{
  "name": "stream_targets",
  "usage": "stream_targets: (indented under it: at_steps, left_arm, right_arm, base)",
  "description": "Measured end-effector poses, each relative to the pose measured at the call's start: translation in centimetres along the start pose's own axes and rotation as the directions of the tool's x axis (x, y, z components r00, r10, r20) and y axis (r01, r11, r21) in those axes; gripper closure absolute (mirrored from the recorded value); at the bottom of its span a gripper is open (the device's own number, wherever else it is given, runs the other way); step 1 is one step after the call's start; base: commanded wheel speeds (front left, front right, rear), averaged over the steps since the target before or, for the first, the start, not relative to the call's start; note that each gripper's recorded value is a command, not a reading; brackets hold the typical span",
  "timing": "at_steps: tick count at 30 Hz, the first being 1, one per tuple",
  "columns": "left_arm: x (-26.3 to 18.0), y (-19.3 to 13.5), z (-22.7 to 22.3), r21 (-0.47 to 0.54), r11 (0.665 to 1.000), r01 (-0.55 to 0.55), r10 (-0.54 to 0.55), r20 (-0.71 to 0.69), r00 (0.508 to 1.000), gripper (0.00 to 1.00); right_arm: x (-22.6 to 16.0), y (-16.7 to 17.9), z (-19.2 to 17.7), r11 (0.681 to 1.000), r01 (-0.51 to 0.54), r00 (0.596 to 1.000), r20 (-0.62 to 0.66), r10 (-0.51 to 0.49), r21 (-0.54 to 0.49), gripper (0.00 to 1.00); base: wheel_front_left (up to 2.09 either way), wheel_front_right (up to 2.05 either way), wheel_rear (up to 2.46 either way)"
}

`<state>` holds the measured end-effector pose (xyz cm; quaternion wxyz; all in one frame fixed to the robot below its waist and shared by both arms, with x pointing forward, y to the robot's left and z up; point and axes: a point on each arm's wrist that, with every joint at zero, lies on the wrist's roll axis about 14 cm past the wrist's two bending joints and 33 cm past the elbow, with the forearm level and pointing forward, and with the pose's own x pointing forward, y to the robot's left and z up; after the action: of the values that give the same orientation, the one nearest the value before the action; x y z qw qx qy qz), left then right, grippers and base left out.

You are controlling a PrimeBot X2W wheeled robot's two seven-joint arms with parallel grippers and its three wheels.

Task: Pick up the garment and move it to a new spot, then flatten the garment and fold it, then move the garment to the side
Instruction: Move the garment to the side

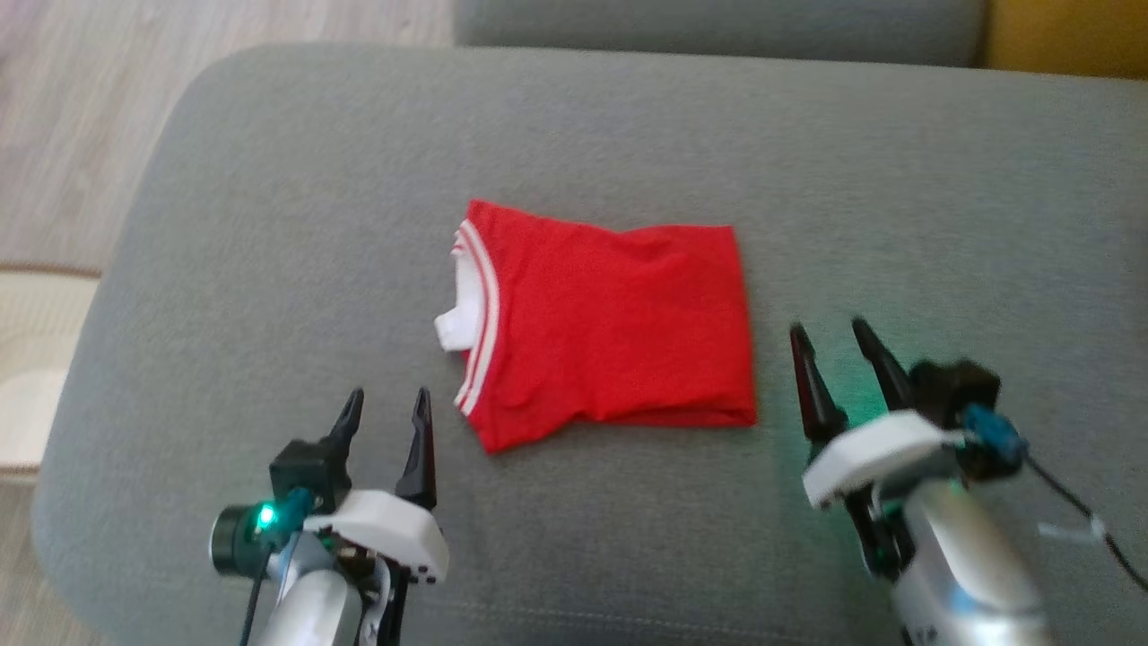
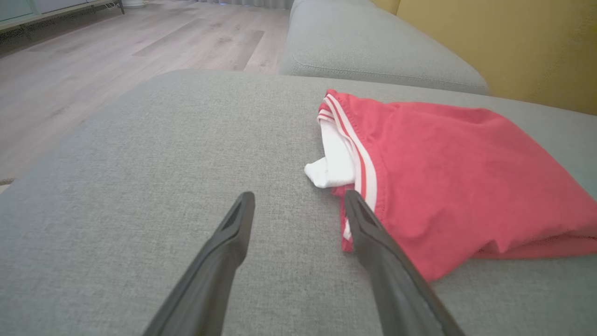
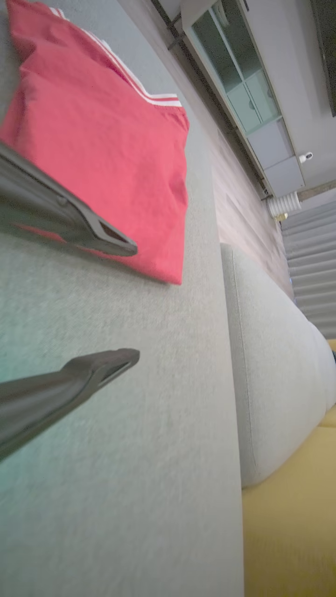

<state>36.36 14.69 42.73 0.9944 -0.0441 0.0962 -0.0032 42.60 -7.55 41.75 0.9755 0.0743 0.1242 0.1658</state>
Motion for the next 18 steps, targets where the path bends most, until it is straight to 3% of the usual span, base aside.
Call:
stream_targets:
  at_steps: [5,13,14,16,18]
  left_arm:
    - [0.1,1.0,-0.1,-0.014,0.999,-0.032,0.032,-0.006,0.999,0.00]
    - [0.1,2.4,-0.8,-0.018,0.997,-0.078,0.077,-0.031,0.997,0.00]
    - [0.2,2.6,-0.7,-0.021,0.997,-0.081,0.080,-0.030,0.996,0.00]
    - [0.4,2.6,-0.6,-0.023,0.996,-0.082,0.082,-0.028,0.996,0.00]
    - [0.6,2.6,-0.7,-0.027,0.996,-0.083,0.082,-0.031,0.996,0.00]
  right_arm:
    - [3.1,2.2,0.2,0.997,-0.076,0.997,-0.019,0.076,-0.001,0.00]
    - [5.3,3.7,-3.9,0.992,-0.121,0.976,-0.182,0.122,0.018,0.00]
    - [5.6,3.9,-4.2,0.992,-0.127,0.972,-0.197,0.128,0.019,0.04]
    - [6.0,4.2,-4.5,0.990,-0.138,0.968,-0.209,0.140,0.023,1.00]
    - [6.5,4.4,-4.3,0.989,-0.143,0.967,-0.208,0.146,0.030,1.00]
  base:
    - [0.00,0.00,0.00]
    - [0.00,0.00,0.00]
    - [0.00,0.00,0.00]
    - [0.00,0.00,0.00]
    - [0.00,0.00,0.00]
